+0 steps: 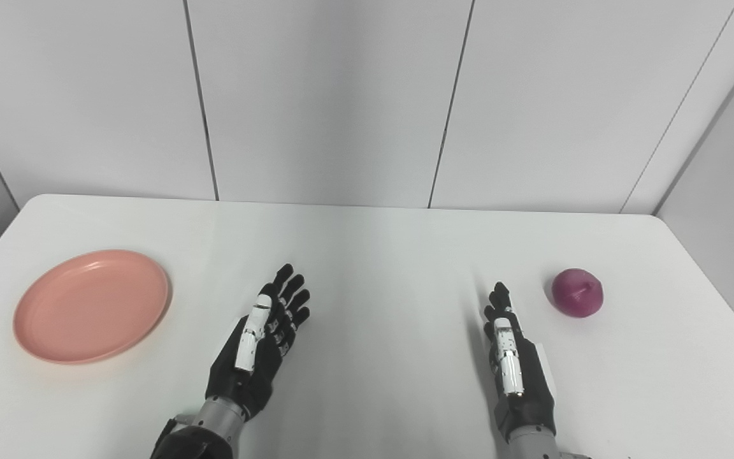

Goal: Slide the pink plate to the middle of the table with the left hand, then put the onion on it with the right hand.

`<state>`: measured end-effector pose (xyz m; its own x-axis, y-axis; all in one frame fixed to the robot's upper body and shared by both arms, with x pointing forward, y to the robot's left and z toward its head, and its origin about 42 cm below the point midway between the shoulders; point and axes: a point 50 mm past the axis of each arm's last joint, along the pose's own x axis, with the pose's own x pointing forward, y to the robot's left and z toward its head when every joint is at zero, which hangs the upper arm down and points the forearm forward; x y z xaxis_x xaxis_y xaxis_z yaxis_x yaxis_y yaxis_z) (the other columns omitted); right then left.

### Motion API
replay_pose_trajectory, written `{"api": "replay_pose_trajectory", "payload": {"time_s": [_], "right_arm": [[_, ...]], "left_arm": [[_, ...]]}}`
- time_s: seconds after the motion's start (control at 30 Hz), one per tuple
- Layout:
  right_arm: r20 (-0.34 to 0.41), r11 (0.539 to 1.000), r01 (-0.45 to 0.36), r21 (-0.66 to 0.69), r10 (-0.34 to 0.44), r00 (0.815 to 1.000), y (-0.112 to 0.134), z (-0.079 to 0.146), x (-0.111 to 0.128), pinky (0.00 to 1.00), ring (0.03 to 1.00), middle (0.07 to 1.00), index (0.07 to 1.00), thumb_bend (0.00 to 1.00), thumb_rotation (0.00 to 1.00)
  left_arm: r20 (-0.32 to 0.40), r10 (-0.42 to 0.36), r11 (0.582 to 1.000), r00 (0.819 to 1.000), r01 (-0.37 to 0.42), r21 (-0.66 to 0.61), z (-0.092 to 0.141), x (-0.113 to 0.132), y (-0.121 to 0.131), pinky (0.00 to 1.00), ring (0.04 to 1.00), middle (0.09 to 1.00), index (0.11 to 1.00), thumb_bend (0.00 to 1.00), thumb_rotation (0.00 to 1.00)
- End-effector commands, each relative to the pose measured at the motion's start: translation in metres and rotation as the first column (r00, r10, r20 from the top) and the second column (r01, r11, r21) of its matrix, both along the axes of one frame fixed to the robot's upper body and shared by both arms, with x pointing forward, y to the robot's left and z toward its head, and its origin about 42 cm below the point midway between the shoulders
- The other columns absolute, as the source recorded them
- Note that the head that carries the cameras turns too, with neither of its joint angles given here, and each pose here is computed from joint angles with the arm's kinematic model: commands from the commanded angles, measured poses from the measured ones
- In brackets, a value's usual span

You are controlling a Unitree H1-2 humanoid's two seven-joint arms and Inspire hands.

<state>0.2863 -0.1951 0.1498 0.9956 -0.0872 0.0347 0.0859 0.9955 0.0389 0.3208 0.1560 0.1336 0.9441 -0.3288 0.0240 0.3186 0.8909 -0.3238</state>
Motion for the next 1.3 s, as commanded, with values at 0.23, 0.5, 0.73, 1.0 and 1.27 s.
{"api": "replay_pose_trajectory", "payload": {"time_s": [0.23,0.5,0.73,1.0,1.27], "right_arm": [[0.023,1.000,-0.012,0.007,0.012,1.000,0.005,0.008,0.003,1.00,1.000,1.000,1.000,0.23,1.00],[0.024,1.000,-0.014,0.020,0.014,1.000,0.005,0.008,0.003,1.00,1.000,1.000,1.000,0.23,1.00],[0.022,1.000,-0.012,0.005,0.012,1.000,0.005,0.009,0.003,1.00,1.000,1.000,1.000,0.22,1.00],[0.022,1.000,-0.014,0.008,0.013,1.000,0.005,0.009,0.003,1.00,1.000,1.000,1.000,0.21,1.00],[0.024,0.999,-0.031,0.028,0.030,0.999,-0.009,0.010,0.001,1.00,1.000,1.000,1.000,0.19,1.00]], "left_arm": [[-0.034,-0.001,1.000,0.999,0.001,-0.001,-0.002,-0.002,-0.002,1.00,0.991,1.000,0.999,0.46,1.00],[-0.035,-0.003,1.000,0.999,0.003,-0.001,-0.001,-0.002,-0.002,1.00,0.990,1.000,0.999,0.45,1.00],[-0.037,0.000,1.000,0.999,0.000,0.002,-0.001,-0.002,-0.003,1.00,0.986,1.000,0.994,0.46,1.00],[-0.038,-0.003,1.000,0.999,0.003,-0.006,-0.001,-0.002,-0.003,1.00,0.989,1.000,0.996,0.45,1.00],[-0.046,-0.005,1.000,0.999,0.005,0.006,-0.001,-0.004,-0.020,1.00,0.992,1.000,0.996,0.46,1.00]]}}
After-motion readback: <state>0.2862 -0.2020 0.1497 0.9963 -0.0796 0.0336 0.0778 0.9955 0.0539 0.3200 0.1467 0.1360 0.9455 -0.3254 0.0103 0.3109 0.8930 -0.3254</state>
